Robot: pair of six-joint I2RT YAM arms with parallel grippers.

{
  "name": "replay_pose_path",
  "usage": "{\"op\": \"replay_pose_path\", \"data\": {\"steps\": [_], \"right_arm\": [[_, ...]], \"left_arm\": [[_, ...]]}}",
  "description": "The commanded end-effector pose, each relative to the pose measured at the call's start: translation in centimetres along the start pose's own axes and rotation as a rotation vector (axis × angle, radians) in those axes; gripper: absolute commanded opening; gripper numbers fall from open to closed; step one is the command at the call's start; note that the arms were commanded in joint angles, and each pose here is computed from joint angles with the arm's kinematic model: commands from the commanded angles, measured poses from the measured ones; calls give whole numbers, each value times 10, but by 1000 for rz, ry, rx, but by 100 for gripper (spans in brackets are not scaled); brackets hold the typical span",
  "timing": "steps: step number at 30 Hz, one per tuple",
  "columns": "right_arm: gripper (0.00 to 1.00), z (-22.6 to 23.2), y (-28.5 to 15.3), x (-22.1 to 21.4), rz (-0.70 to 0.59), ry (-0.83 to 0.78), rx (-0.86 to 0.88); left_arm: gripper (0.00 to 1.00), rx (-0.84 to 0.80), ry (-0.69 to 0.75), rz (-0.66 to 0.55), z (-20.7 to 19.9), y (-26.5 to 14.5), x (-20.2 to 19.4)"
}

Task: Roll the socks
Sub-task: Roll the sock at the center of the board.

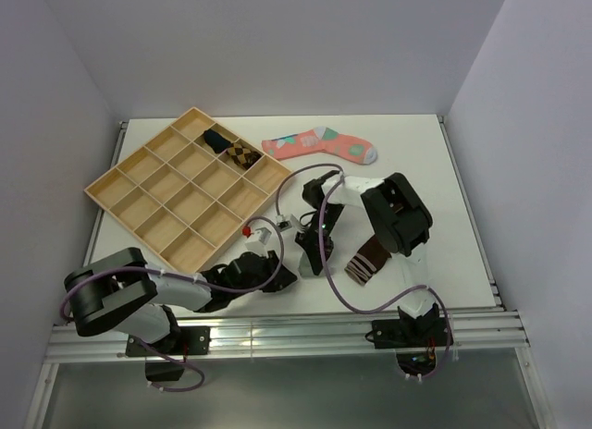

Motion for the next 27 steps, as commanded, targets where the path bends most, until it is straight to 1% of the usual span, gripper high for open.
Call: {"op": "replay_pose_path", "data": {"steps": [1,2,4,6,7,10,13,15,18,27], "right_arm": [[9,-2,-3,-6,21,19,38],[9,-4,-2,-8,25,26,43],[10,-5,-1,-9,34,31,42],[9,-8,1,-12,44,42,39],[10,-8,1,-13,47,44,40],[10,-8,2,-15,48,57,54],[10,-10,2,-15,49,65,59],[10,-10,3,-16,51,68,60],[10,-11,2,-15,51,70,60],[11,-14,3,-15,52,88,72]], "left_arm": [[26,-62,146,-122,-19,3,9],[28,-77,234,-122,-22,3,8],[31,-97,353,-120,-32,6,7],[34,-109,414,-133,-45,10,12],[35,-98,476,-129,-44,13,13],[43,-90,568,-99,-52,22,13],[45,-68,631,-68,-52,30,12],[46,-60,665,-22,-49,35,7],[46,-102,667,33,-48,37,3],[45,-153,660,54,-45,35,11]]}}
Point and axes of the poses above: each gripper's point midway between its finger pads, its own y axis out along the fingers, its own z axis along the line the jaws close on, x = y × z, the point moved 6 cm from there along -y, back along the fingers, and after that the axes turned 12 degrees about -y, right-handed, at the moved point
